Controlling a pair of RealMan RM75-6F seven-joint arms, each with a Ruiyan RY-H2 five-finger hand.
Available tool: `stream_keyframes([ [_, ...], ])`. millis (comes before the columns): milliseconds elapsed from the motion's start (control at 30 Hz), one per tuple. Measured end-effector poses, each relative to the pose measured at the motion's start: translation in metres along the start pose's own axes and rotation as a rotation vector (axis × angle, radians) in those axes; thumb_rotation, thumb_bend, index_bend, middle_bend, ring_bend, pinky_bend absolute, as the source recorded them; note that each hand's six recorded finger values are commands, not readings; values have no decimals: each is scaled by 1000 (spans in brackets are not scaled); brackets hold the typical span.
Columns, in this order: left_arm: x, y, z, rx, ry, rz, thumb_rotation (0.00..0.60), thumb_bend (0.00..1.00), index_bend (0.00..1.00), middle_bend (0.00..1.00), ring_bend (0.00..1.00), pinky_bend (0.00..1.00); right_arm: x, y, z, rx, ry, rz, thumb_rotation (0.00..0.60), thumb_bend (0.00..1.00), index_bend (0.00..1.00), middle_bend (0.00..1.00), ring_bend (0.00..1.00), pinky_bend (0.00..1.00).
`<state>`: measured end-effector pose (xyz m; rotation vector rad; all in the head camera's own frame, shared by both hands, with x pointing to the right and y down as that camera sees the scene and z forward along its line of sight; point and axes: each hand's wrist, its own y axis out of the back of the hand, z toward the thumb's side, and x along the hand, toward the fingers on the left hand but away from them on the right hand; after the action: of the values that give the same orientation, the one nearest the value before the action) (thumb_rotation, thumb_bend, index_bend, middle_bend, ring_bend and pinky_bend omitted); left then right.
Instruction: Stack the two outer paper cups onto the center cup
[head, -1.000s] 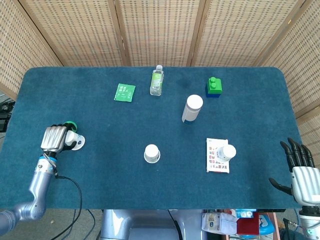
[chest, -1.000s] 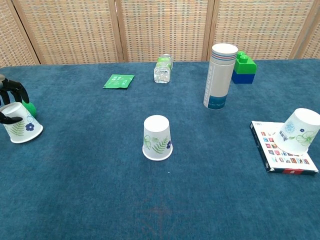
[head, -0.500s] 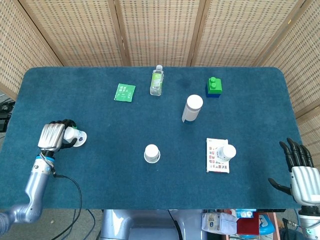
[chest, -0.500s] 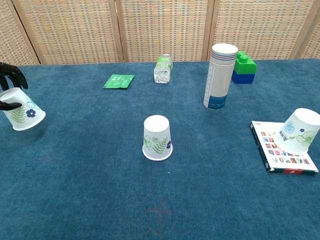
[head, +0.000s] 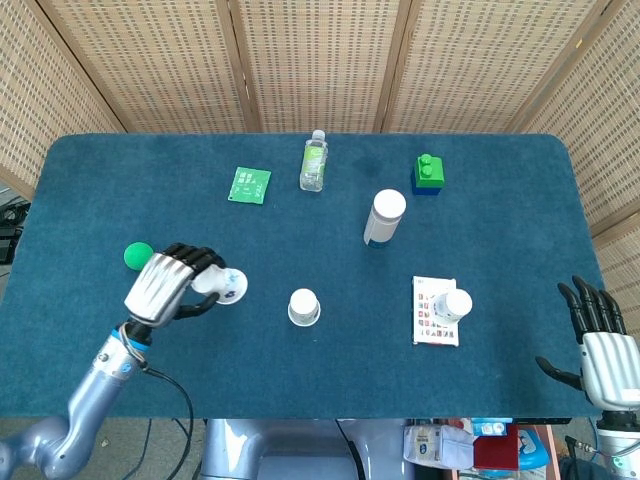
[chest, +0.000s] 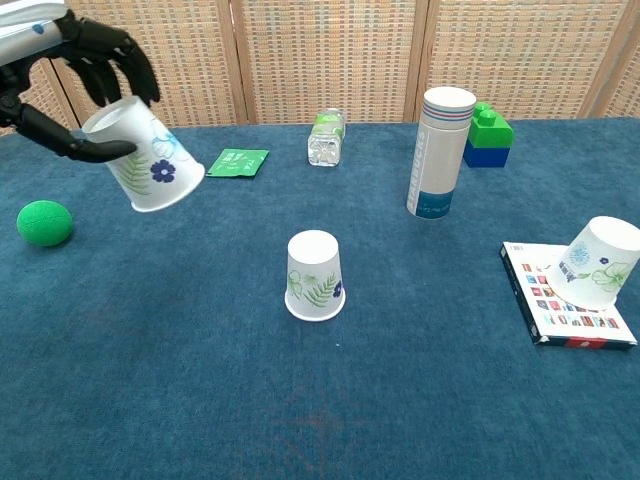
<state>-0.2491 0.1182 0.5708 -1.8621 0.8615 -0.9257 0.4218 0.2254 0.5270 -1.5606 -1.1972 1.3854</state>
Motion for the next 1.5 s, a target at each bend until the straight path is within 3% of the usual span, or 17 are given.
stream_keyframes([
  [167,19,-8,42,1,-113,-18,600,334,408,431,435,378,0,0,0,1,0,-1,600,0,0,0,0,0],
  [333,36,-23,65,20,-157,-47,600,334,408,431,435,378,-1,0,-3,3,-10,-1,600,0,0,0,0,0],
  [833,62,-61,80,78,-168,-131,600,335,408,431,435,378,-4,1,-10,2,-38,-7,600,0,0,0,0,0],
  [1233,70,-73,89,86,-183,-143,600,334,408,419,427,378,-4,2,-11,-2,-44,-7,600,0,0,0,0,0],
  [1333,71,-76,91,86,-188,-143,600,335,314,219,251,332,-4,1,-11,-2,-44,-4,600,0,0,0,0,0],
  [1400,71,-78,92,85,-191,-151,600,334,120,59,83,245,-4,1,-11,-2,-44,-3,600,0,0,0,0,0],
  [1433,70,-80,92,85,-193,-162,600,331,34,10,24,194,-4,1,-11,-2,-44,-2,600,0,0,0,0,0],
  [1500,70,-83,92,87,-195,-184,600,311,0,0,0,104,-4,1,-11,-1,-45,-1,600,0,0,0,0,0],
])
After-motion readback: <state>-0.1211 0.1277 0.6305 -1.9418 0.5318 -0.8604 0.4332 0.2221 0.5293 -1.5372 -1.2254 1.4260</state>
